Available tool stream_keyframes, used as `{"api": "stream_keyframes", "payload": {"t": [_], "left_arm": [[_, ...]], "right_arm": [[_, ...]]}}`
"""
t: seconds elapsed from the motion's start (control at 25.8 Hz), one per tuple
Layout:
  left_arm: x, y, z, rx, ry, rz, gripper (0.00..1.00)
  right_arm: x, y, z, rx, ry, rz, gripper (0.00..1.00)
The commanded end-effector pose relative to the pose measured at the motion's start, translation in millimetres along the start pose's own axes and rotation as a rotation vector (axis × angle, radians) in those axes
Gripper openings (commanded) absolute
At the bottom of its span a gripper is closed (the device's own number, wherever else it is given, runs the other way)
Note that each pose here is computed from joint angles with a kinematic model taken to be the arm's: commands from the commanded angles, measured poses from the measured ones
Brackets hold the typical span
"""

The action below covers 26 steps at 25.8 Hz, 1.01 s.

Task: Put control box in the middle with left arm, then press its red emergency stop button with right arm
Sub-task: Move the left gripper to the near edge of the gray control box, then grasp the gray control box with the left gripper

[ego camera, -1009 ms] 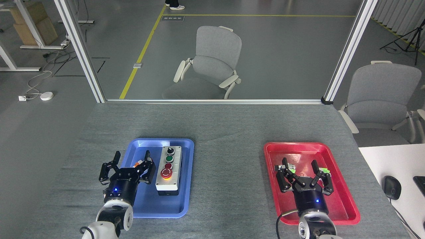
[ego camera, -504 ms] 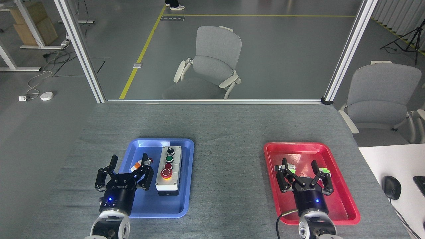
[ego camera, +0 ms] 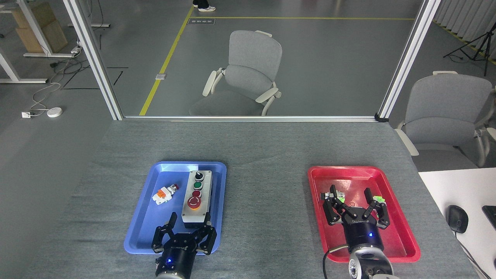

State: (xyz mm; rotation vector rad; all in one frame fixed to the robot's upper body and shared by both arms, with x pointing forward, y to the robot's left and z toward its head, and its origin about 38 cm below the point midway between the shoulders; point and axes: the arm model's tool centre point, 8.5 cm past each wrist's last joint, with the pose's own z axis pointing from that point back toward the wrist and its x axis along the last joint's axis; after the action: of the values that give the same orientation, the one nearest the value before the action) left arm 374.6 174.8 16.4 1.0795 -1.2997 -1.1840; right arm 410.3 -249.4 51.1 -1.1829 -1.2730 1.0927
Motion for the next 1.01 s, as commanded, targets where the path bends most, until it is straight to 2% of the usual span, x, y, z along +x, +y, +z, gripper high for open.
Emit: {"api": "stream_keyframes", "payload": {"t": [0.0,0.12,0.31,0.43,0.97], "left_arm": [[5,-14,-4,-0.042,0.011,-0.015,0.98],[5,-23,-12,-0.073,0.029,-0.022,0.98],[-1,-27,-21,-0.093,0.064,-0.044,0.98],[-2,-26,-26,-0.097,0.067,-0.048,0.98],[2,-32,-34,-0.123,0.074,-0.04,0.98]], "right_arm": [[2,0.9,1,-0.002,-0.001,-0.003,0.99],[7,2.4,1,0.0,-0.005,-0.014,0.99],[4,2.9,2,0.003,-0.005,-0.001,0.99],[5,9.2,8,0.018,-0.004,-0.004,0.99],[2,9.0,8,0.02,-0.005,0.006,0.98]]}}
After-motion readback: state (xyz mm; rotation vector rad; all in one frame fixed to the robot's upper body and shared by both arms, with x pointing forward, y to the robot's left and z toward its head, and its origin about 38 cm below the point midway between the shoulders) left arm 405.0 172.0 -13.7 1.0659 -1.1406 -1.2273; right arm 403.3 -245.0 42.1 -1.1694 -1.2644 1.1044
